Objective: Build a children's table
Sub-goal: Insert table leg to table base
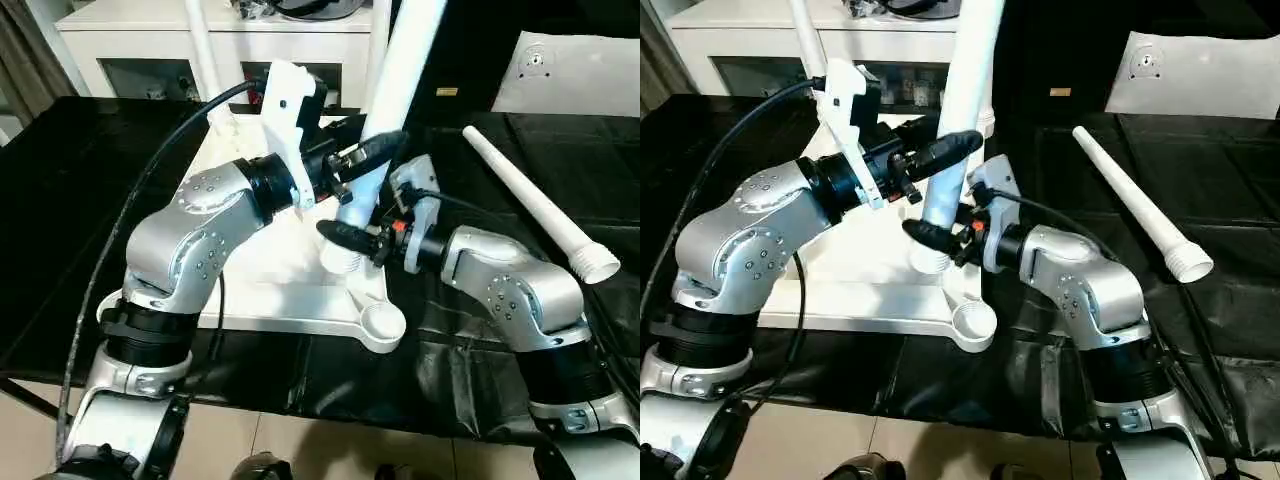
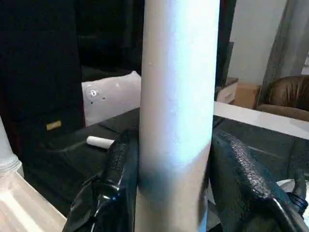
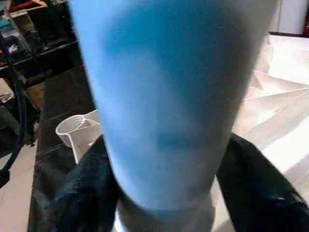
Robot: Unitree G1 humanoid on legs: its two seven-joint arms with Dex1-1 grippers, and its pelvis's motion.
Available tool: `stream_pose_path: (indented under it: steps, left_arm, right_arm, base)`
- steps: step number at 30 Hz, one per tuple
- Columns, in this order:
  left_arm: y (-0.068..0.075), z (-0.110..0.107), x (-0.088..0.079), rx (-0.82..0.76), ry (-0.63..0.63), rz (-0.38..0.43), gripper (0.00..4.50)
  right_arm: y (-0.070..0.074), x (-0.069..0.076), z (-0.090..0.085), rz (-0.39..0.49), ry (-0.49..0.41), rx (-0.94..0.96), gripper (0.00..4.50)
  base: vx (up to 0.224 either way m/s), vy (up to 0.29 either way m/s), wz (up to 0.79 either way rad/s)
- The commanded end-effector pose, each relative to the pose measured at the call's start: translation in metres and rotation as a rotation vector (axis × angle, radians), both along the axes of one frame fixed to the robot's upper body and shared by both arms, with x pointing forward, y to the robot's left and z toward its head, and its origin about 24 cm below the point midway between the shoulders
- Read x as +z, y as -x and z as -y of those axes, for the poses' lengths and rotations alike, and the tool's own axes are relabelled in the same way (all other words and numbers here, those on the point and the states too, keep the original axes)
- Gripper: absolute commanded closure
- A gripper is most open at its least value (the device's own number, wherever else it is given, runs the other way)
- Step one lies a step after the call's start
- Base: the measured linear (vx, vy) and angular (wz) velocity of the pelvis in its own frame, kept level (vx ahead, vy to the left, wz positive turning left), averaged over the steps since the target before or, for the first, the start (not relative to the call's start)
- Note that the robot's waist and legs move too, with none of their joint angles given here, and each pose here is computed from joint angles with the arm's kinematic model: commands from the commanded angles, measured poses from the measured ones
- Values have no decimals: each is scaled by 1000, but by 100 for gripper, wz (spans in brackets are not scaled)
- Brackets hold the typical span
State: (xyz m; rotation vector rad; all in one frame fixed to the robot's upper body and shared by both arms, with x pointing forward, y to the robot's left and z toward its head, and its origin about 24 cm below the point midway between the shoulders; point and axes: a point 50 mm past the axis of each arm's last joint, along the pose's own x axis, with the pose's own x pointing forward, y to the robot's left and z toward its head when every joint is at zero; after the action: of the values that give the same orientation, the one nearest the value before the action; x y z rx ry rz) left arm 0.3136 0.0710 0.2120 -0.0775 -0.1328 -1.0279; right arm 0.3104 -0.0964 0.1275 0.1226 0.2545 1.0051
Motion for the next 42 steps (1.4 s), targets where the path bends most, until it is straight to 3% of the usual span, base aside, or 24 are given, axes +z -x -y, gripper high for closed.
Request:
stream_pose_path:
  steps: [1,7,14,17,20,26,30,32,33,36,38,39,42]
  left_arm:
    - [0,0,3,-6,-9,20,269]
    - [1,1,2,-22,-15,17,269]
    - [1,1,1,-5,1,-18,269]
    - [6,5,7,-70,78,-50,269]
    - [13,10,13,-145,143,-67,199]
    - [30,18,18,-287,219,-97,156]
    - [40,22,7,-347,134,-94,152]
    - [39,21,9,-331,171,-94,136]
    - [37,18,16,-312,260,-88,112]
    - [32,10,27,-251,416,-68,111]
    - [32,8,27,-237,436,-67,84]
    - [27,-4,26,-155,480,-56,73]
    - [24,-15,20,-81,459,-55,67]
  right_arm:
    - [1,0,-1,-6,4,14,199]
    - [2,-1,-2,-17,-9,12,246]
    - [1,-2,-1,-5,-31,-18,254]
    - [1,-2,-3,13,-37,-56,254]
    - [1,-4,-4,-13,-31,-65,254]
    - [0,-5,-4,-14,-47,-94,254]
    - [0,-6,-4,6,-82,-146,254]
    - [1,-4,-4,14,-105,-158,254]
    - [2,-2,-3,24,-138,-180,254]
    - [6,3,2,32,-208,-243,254]
    - [7,3,4,32,-224,-259,255]
    - [12,4,13,51,-229,-325,255]
    - [18,3,22,64,-211,-383,255]
  base:
    - [0,0,0]
    - [0,0,0]
    - [0,0,0]
    - [0,0,0]
    - [0,0,0]
    - [0,0,0]
    - [0,0,0]
    - [0,0,0]
    - [0,0,0]
    - [0,0,0]
    - [0,0,0]
    - [0,0,0]
    - [0,0,0]
